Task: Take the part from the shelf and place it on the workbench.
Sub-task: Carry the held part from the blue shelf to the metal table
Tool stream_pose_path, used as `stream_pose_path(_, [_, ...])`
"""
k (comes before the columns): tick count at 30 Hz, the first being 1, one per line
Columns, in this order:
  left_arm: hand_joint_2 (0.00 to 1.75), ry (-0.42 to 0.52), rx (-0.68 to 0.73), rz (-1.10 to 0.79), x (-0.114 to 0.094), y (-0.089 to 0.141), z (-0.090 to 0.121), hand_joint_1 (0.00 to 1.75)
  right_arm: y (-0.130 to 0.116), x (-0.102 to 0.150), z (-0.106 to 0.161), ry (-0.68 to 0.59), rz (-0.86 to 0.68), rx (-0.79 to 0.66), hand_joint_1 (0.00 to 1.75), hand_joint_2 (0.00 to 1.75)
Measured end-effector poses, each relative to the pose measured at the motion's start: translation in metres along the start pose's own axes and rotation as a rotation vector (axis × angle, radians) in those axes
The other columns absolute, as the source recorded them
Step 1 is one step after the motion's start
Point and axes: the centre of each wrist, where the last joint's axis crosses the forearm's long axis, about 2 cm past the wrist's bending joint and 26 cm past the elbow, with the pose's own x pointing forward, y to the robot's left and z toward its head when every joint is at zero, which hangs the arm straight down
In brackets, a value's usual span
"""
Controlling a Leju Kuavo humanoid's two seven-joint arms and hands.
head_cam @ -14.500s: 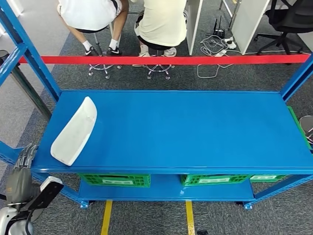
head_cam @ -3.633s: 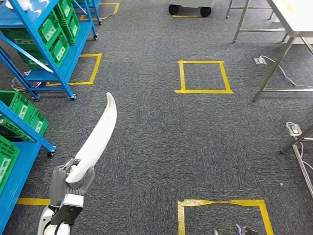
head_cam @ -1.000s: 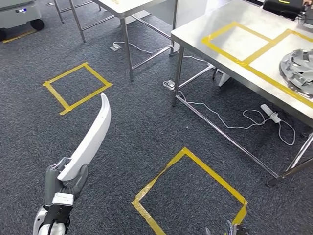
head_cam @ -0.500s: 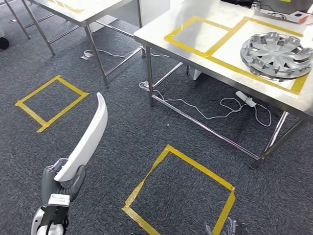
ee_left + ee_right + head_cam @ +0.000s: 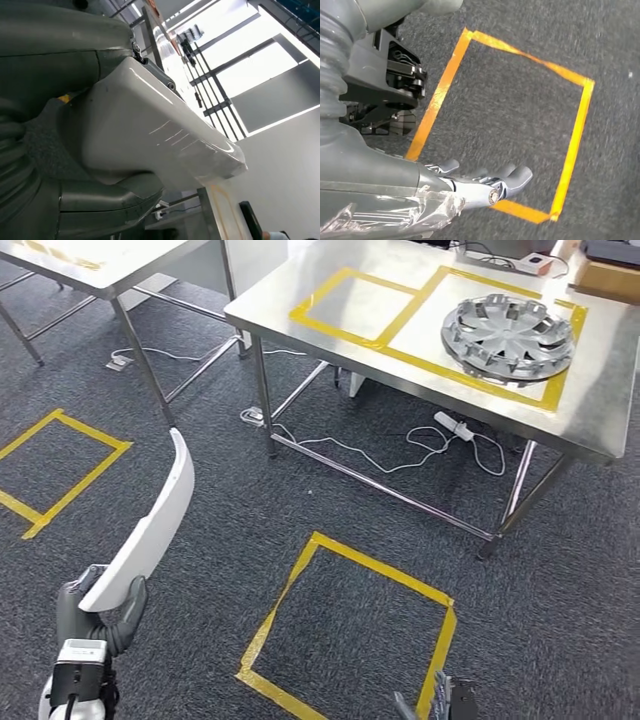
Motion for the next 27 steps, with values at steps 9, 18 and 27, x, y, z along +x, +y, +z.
stream_pose_path(9, [1.75,-0.037,-0.034,0.003,-0.002,-0.004,-0.018,1.75,-0.004,-0.001,-0.001,0.005,-0.082,0.028,0.00,1.75])
stream_pose_path(18, [1.75,-0.033,-0.036,0.004,-0.005,-0.006,-0.021,1.75,-0.010,-0.004,0.000,0.009,-0.080,0.025,0.00,1.75])
stream_pose_path(27, [1.75,-0.028,-0.025,0.005,-0.006,-0.007,-0.023,1.75,-0.014,-0.007,0.001,0.030,-0.048,0.030,0.00,1.75])
